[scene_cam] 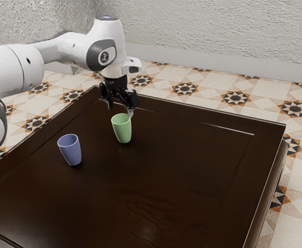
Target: Place the right cup onto the left cup
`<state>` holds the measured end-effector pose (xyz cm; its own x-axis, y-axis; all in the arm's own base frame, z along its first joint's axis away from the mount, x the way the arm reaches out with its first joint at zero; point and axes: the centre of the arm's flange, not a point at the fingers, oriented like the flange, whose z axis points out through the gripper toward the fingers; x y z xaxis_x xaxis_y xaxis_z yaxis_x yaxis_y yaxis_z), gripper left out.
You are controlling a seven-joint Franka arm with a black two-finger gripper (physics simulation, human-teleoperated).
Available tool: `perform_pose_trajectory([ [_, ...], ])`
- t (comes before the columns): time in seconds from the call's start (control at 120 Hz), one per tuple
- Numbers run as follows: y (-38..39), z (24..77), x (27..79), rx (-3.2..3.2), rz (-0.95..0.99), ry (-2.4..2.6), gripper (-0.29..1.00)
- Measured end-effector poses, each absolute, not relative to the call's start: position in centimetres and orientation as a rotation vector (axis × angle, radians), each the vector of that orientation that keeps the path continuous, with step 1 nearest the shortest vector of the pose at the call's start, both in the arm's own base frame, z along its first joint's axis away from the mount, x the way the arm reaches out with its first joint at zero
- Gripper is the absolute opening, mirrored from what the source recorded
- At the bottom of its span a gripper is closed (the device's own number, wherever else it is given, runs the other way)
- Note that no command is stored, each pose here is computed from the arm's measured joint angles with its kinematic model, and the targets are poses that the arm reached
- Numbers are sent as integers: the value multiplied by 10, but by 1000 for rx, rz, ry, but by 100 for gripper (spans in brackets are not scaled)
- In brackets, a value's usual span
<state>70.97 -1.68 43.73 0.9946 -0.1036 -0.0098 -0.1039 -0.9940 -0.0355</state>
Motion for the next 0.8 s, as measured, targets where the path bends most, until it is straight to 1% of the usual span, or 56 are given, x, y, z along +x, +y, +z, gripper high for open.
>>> perform_pose_trajectory([
  [0.317,-7,396,745,-3120,-62,188,70],
  [0.467,-2,376,751,-3120,-65,212,70],
  [0.667,26,371,753,-3093,-77,203,70],
  [0.8,30,351,755,-3097,-53,224,70],
])
